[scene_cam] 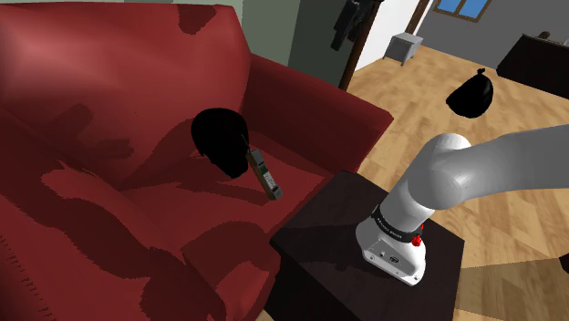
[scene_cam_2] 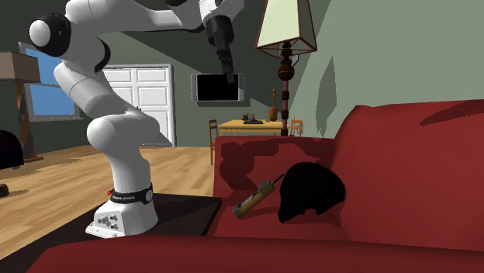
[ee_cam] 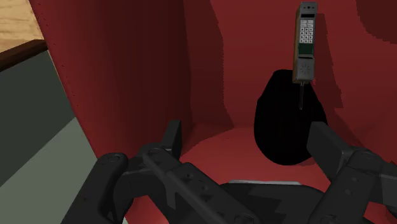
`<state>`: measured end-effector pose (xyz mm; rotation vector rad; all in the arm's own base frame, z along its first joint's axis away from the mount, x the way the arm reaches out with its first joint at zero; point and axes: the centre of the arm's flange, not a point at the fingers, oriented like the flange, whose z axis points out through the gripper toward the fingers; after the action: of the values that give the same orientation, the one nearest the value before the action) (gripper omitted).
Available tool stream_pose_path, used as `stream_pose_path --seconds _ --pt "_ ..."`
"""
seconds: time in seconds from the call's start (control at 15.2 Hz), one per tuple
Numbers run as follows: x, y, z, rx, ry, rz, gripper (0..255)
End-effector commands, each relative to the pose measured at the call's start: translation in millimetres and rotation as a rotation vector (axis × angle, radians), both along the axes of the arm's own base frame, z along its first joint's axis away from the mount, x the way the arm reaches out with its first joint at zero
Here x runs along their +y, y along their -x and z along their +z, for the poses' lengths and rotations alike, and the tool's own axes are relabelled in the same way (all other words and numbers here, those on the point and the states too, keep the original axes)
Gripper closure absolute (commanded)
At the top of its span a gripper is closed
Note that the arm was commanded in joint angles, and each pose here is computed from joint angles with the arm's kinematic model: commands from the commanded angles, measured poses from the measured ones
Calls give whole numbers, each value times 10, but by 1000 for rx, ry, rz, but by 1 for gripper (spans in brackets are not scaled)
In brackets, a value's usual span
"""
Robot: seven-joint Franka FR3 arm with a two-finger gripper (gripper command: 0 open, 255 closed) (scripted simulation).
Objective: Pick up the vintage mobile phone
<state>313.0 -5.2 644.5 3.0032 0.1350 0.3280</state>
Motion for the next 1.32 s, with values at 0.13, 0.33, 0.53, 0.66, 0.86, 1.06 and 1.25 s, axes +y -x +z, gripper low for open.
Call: stream_pose_path --seconds 0.13,0.33,0.53,0.66,0.86,1.06,1.25 --pt "86 -119 -220 9 -3 5 0" --pt "217 -294 -551 24 -8 12 0" --pt "351 -463 -885 38 -12 19 0" --pt "442 -572 -1108 47 -15 24 0" --pt "581 -732 -1444 62 -20 31 0" --pt "722 -885 -1782 76 -24 38 0" --pt "866 -1033 -2121 90 -29 45 0"
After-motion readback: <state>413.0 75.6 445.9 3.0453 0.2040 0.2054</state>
